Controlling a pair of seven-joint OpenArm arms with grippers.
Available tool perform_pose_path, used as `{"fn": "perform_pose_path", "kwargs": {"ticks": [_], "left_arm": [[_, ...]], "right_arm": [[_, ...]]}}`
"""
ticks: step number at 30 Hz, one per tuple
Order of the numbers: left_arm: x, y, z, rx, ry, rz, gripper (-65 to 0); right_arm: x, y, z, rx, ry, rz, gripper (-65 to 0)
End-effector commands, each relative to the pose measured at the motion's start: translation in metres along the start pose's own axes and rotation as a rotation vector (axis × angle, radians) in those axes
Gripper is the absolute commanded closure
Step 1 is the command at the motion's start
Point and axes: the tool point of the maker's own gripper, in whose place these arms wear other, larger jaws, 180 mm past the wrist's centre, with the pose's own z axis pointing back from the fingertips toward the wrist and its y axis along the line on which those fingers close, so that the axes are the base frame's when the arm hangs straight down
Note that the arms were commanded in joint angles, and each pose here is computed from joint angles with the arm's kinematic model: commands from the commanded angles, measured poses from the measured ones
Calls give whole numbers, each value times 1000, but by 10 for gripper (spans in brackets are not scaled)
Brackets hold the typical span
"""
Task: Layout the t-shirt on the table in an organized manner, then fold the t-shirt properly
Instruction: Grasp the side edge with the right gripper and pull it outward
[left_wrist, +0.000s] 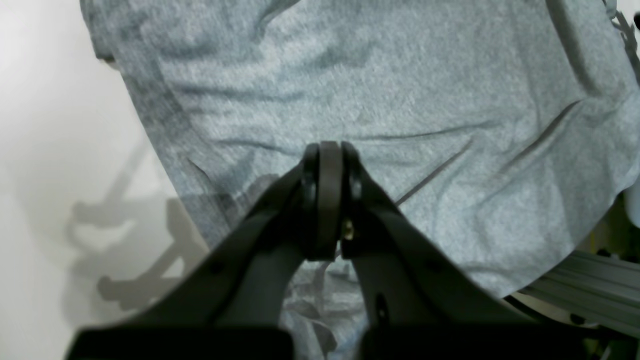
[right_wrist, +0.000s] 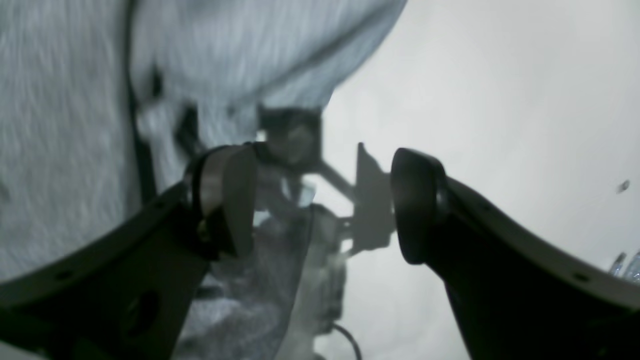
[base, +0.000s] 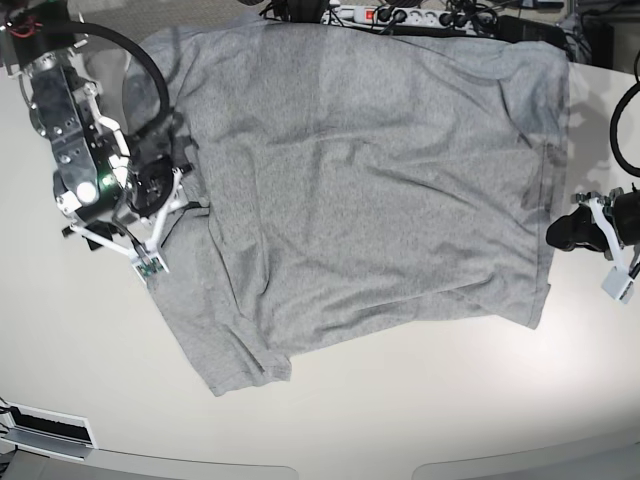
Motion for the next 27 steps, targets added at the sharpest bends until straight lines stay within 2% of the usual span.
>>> {"fn": "perform_pose_path", "kwargs": {"ticks": [1,7,13,19,25,27], "left_arm": [[19,4,11,11,-51,-21,0],[18,4,11,11,-45,-21,0],[18,4,11,8,-46,-20,0],[18,4,11,8,-46,-20,0],[18,4,11,7,-47,-19,0],[18,4,11,7,-47,-19,0]], "right_arm": [[4,-10,3,-35,-26,-2,-437],[-16,-1,1,37,-23,-82,-437],[-11,-3,-3,157,-90,-228,-437],[-35,17,-27,322,-69,-355,-434],[-38,9,-39,288,-103,-387,-367],[-38,9,-39,290,-105,-385,-308]]}}
